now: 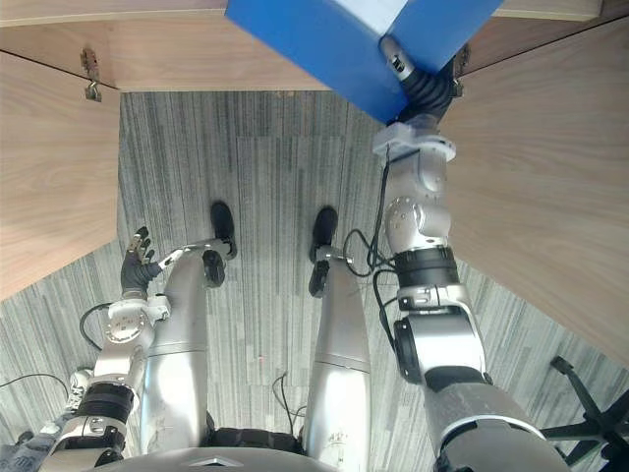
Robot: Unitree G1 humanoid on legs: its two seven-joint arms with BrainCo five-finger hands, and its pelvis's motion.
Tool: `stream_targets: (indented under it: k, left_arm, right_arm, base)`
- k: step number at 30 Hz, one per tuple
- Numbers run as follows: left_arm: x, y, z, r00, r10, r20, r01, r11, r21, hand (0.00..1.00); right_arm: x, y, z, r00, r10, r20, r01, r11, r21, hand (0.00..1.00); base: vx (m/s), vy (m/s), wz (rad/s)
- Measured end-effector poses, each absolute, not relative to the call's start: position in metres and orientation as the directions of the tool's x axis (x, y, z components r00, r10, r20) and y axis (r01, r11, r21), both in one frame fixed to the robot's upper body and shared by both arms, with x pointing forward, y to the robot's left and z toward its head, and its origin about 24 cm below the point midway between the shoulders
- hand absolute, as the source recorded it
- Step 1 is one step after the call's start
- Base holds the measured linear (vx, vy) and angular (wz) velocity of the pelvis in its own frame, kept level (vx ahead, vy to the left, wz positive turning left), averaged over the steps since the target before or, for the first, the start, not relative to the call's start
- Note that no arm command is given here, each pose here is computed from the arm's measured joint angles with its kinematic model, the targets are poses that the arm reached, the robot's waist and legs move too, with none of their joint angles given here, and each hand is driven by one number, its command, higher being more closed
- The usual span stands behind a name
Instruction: Walk over to the cabinet, pick up the folder, carry it to the office cabinet, place the folder inside the office cabinet, then close the office cabinet door
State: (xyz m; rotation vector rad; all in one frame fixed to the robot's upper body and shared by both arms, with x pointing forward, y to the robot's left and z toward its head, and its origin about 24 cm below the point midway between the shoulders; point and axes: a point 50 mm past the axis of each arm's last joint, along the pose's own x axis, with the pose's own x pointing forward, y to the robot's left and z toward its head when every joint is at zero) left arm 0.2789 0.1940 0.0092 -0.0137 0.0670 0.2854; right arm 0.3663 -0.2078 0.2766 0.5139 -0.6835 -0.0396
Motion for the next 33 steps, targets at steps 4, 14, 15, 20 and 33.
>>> stream_targets:
  k: [4, 14, 15, 20, 33]
  left_arm:
    - [0.279, 0.193, 0.006, 0.954, 0.287, -0.084, -0.289, 0.957, -0.012, 0.00]
    - [0.275, 0.189, -0.011, 0.940, 0.296, -0.170, -0.301, 0.953, -0.003, 0.00]
    - [0.275, 0.188, -0.011, 0.940, 0.294, -0.173, -0.299, 0.954, -0.002, 0.00]
    - [0.276, 0.187, -0.010, 0.941, 0.294, -0.169, -0.299, 0.954, -0.005, 0.00]
    - [0.279, 0.165, -0.011, 0.943, 0.275, -0.189, -0.291, 0.955, -0.058, 0.00]
  right_arm:
    - [0.374, -0.212, 0.290, 0.786, -0.291, 0.546, -0.074, 0.832, 0.550, 1.00]
    - [0.373, -0.222, 0.304, 0.774, -0.370, 0.514, -0.058, 0.767, 0.639, 1.00]
    - [0.373, -0.220, 0.310, 0.772, -0.371, 0.516, -0.078, 0.751, 0.656, 1.00]
    - [0.373, -0.209, 0.327, 0.772, -0.377, 0.512, -0.132, 0.693, 0.709, 1.00]
    - [0.375, -0.192, 0.359, 0.775, -0.378, 0.506, -0.205, 0.608, 0.767, 1.00]
  base:
    - [0.00, -0.022, 0.08]
    - [0.00, -0.011, 0.06]
    - [0.00, 0.000, 0.00]
    - [0.01, 0.001, -0.01]
    - [0.03, -0.004, 0.03]
